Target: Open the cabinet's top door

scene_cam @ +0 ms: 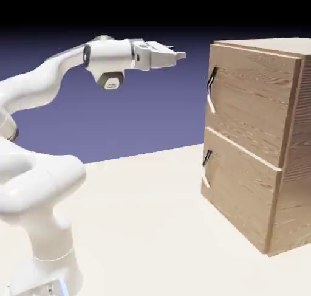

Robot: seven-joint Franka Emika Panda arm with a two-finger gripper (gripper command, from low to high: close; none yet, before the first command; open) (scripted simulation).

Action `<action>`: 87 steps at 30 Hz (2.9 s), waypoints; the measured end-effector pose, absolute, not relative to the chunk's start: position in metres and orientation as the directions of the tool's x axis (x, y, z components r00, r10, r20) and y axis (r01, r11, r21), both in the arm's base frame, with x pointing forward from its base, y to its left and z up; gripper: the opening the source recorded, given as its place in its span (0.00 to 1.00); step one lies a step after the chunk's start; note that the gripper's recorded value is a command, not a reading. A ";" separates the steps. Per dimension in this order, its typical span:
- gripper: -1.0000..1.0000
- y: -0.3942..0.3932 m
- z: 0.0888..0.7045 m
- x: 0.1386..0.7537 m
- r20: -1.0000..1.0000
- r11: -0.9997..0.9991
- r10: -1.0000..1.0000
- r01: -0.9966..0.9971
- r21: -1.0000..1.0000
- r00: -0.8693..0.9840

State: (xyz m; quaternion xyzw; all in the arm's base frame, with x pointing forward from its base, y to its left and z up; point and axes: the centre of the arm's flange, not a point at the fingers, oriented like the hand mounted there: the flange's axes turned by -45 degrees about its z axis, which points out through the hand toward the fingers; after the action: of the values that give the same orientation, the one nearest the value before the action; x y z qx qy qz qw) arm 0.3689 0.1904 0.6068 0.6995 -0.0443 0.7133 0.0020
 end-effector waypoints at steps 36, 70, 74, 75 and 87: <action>0.00 0.123 0.485 0.376 1.000 -0.935 0.000 0.355 0.000 0.000; 0.00 -0.083 0.485 0.267 1.000 -0.538 0.000 0.843 0.000 0.000; 0.00 -0.112 0.485 0.263 1.000 -0.473 0.000 0.881 0.000 0.000; 0.00 -0.119 0.485 0.263 1.000 -0.456 0.000 0.890 0.000 0.000; 0.00 -0.203 0.485 0.266 1.000 -0.244 0.000 0.970 0.000 0.000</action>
State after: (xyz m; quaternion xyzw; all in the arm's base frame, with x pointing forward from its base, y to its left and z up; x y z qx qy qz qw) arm 0.2663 -0.2029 0.4854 0.5575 0.4349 0.5576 -0.4348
